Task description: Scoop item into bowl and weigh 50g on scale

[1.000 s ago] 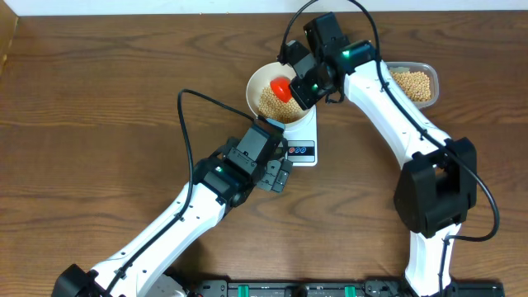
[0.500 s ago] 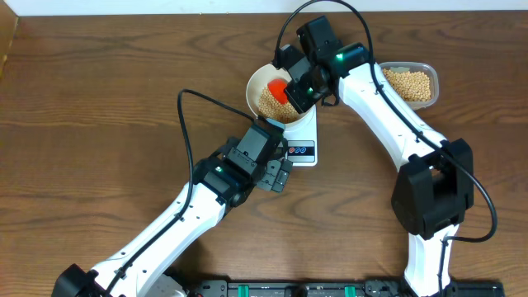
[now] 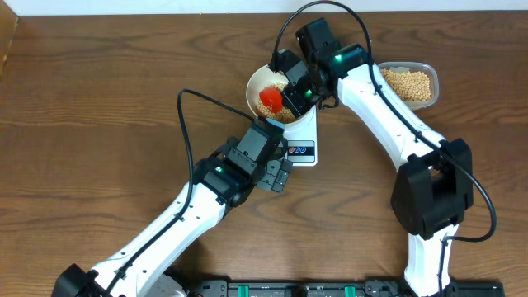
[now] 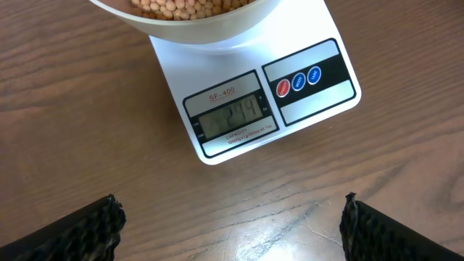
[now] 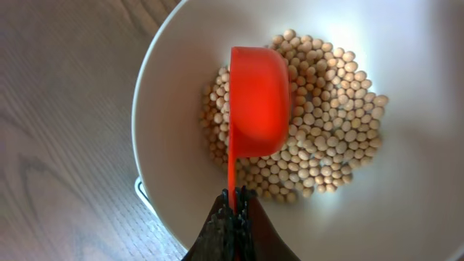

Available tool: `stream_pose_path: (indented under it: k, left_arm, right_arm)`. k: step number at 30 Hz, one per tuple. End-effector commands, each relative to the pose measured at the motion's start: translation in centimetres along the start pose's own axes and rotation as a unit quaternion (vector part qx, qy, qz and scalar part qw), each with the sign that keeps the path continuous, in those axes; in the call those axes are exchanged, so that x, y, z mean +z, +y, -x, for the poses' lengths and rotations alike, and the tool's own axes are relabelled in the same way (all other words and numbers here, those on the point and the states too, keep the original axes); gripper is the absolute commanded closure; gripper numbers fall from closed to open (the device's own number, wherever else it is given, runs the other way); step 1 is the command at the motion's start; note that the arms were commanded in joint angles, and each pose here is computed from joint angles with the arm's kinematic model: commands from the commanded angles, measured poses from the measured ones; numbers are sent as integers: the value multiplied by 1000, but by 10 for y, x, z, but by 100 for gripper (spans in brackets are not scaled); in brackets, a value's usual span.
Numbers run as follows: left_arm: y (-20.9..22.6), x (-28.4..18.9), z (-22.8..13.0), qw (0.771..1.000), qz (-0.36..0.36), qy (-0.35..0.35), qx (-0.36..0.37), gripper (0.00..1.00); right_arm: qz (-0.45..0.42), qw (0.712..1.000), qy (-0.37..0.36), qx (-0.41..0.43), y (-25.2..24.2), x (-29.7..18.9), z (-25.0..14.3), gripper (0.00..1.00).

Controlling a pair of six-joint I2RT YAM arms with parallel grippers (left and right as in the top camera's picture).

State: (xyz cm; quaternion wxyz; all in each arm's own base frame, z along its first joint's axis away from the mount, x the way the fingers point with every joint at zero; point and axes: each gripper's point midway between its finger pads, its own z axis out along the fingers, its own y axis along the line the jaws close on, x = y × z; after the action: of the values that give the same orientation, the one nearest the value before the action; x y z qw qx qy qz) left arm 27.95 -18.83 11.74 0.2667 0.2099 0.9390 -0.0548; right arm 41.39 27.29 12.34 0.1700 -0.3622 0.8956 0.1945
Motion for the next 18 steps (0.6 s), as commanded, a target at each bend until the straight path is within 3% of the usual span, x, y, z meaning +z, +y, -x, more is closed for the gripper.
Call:
stream_pose_path:
  k: [1, 18]
  left_arm:
    - [2, 0, 0, 1000, 2, 1, 3, 3]
    - [2, 0, 0, 1000, 2, 1, 3, 3]
  right_arm:
    - [24, 1000, -2, 14, 7, -1, -1, 99]
    - [182, 974, -94, 100, -20, -49, 9, 99]
